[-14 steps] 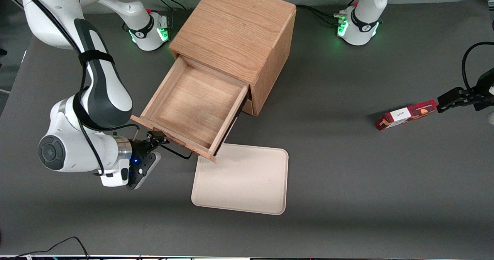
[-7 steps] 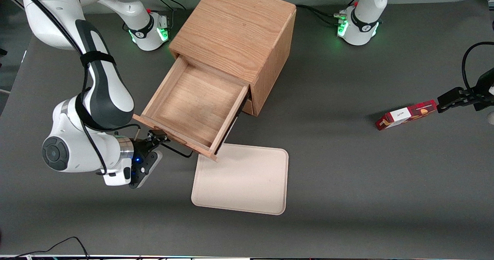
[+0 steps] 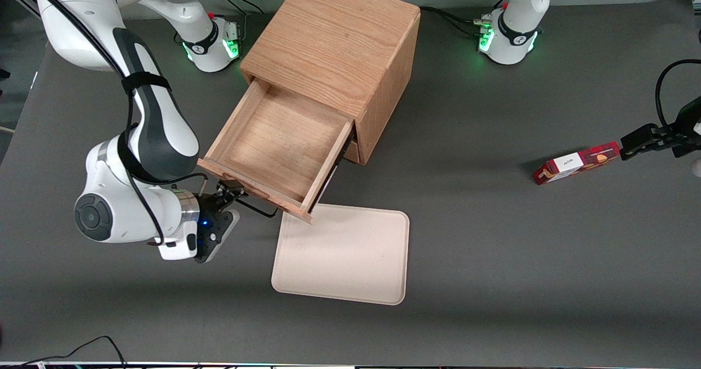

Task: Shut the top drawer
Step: 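Push the drawer front with the right gripper into the cabinet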

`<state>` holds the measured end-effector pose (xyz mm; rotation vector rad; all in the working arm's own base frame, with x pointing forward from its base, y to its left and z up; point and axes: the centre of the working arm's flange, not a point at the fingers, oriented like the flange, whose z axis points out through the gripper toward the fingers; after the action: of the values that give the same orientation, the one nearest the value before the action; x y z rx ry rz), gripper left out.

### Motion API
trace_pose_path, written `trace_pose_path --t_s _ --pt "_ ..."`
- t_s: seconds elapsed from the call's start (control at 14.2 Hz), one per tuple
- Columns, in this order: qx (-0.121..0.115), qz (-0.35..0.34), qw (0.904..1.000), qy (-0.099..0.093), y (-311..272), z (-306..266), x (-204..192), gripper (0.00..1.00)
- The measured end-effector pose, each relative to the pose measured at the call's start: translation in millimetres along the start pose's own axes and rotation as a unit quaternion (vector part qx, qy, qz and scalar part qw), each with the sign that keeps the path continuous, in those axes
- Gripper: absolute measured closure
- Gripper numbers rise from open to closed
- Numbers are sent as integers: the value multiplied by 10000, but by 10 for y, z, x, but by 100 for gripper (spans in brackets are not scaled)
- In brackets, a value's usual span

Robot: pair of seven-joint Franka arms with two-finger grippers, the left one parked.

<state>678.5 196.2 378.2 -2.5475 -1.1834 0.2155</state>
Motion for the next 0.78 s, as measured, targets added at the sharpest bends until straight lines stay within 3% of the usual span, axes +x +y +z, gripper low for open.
trace_pose_path --t_s 0.78 --pt "167 -426 9987 -211 -633 140 122 0"
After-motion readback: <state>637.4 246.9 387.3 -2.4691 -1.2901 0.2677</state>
